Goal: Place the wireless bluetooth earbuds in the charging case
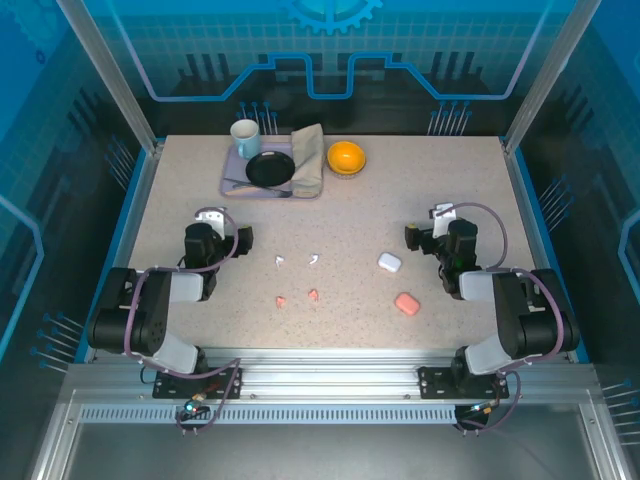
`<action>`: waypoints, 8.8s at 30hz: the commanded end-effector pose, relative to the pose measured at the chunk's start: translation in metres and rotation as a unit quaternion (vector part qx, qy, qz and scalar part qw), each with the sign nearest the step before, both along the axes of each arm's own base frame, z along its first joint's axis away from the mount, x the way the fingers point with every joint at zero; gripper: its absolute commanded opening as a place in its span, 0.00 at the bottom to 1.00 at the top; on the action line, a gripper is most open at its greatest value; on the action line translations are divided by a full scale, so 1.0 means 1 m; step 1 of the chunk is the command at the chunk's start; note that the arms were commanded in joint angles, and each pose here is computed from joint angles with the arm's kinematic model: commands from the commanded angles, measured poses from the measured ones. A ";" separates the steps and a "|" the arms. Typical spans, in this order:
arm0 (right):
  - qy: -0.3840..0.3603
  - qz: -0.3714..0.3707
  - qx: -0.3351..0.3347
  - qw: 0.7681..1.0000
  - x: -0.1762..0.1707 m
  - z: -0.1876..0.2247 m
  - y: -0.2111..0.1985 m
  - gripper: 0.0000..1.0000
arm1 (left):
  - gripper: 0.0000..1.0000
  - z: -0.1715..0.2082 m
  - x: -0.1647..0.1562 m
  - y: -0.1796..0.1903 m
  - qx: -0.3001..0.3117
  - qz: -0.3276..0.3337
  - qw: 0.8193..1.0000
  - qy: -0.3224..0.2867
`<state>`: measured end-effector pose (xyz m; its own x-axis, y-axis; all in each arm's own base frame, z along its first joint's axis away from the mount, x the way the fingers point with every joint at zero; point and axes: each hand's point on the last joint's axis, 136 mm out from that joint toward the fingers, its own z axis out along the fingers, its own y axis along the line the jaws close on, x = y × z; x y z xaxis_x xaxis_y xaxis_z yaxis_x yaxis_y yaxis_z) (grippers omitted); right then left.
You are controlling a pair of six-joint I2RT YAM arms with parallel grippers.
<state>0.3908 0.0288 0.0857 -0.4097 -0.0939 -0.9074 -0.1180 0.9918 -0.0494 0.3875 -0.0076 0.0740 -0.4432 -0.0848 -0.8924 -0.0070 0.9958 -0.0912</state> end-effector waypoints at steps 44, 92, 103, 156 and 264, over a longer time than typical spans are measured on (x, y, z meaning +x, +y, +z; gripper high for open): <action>0.273 -0.169 0.214 0.923 -0.053 0.075 0.003 0.96 | 0.99 0.095 0.009 0.000 -0.120 0.082 0.985 0.098; 0.493 -0.336 0.214 0.774 -0.191 -0.066 0.069 0.89 | 0.99 0.092 -0.063 -0.229 -0.206 -0.100 0.934 0.275; 0.504 -0.345 0.196 0.767 -0.195 -0.082 0.066 0.85 | 0.99 0.088 -0.069 -0.244 -0.204 -0.114 0.930 0.283; 0.521 -0.316 0.180 0.772 -0.211 -0.082 0.090 0.76 | 0.99 0.087 -0.070 -0.256 -0.200 -0.126 0.927 0.290; 0.384 -0.157 0.456 0.787 -0.021 0.110 0.196 0.83 | 0.00 0.095 -0.027 -0.275 -0.348 -0.218 0.906 0.101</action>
<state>0.3700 0.2474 0.1723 -0.7112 0.7003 0.0615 0.5669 0.5195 0.6393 0.3642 -0.2824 0.1416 -0.7152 -0.4284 -0.5522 0.1920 0.6393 -0.7446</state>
